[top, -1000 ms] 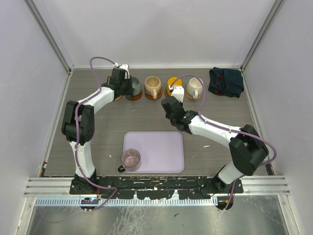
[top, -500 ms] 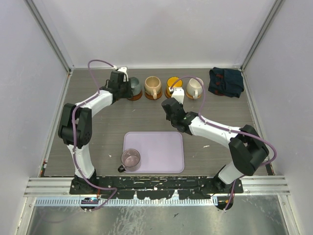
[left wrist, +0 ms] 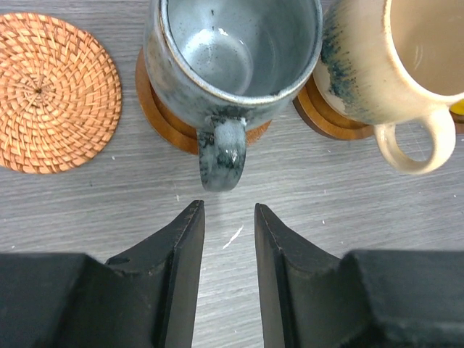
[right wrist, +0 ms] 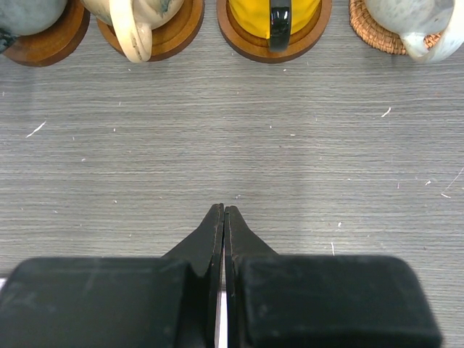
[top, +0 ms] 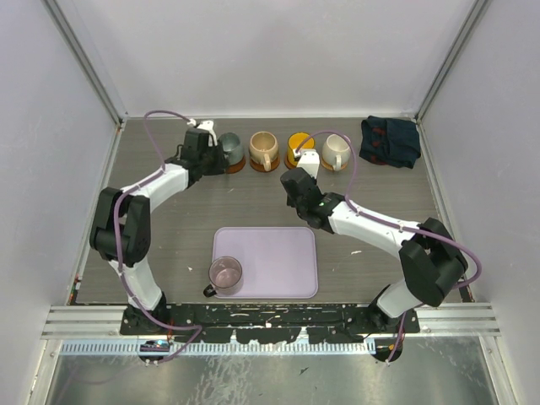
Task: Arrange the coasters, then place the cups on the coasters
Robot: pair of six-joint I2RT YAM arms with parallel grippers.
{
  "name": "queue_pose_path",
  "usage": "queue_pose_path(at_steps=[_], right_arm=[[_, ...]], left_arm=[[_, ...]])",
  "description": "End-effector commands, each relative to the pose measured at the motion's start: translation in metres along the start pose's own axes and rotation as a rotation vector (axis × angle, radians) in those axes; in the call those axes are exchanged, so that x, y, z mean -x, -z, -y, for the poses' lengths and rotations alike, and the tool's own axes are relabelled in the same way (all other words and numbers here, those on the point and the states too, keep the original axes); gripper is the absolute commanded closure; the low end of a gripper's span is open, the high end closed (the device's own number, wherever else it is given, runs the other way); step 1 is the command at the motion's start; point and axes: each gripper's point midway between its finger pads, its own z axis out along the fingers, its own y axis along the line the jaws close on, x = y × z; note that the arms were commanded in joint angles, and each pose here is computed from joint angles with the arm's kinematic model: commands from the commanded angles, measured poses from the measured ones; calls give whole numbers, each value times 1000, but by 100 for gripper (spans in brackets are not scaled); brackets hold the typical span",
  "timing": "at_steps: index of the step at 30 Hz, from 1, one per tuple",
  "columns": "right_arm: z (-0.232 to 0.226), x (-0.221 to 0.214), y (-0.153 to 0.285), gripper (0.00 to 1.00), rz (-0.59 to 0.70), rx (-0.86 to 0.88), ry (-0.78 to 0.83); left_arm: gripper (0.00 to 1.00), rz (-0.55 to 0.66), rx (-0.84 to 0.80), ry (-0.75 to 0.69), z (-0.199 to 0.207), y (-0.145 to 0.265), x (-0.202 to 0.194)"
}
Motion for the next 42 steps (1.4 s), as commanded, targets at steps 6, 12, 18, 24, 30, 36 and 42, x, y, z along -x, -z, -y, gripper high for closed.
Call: queue_pose_path(at_steps=[6,12,18,24,30,36,42], right_arm=[[-12,39,3,99,94,29,-48],[-24,55,-26,99,71,88,-60],[-40,73,-55,99,62,121,-38],[-51,69,-87,99,14,127,-1],[-54,61,-108,99,-8,116,12],[-53,55,-119,99,-20,96,25],[-53,51,-131,99,-27,79,36]], left_arm=[[60,190,-73,14,18,66,42],[58,166,-83,20,12,103,7],[57,145,-140,8,20,143,-34],[58,132,-162,-14,21,179,-66],[59,77,-185,-9,22,204,-91],[52,6,-247,14,32,218,-113],[47,-53,-256,28,31,227,-132]])
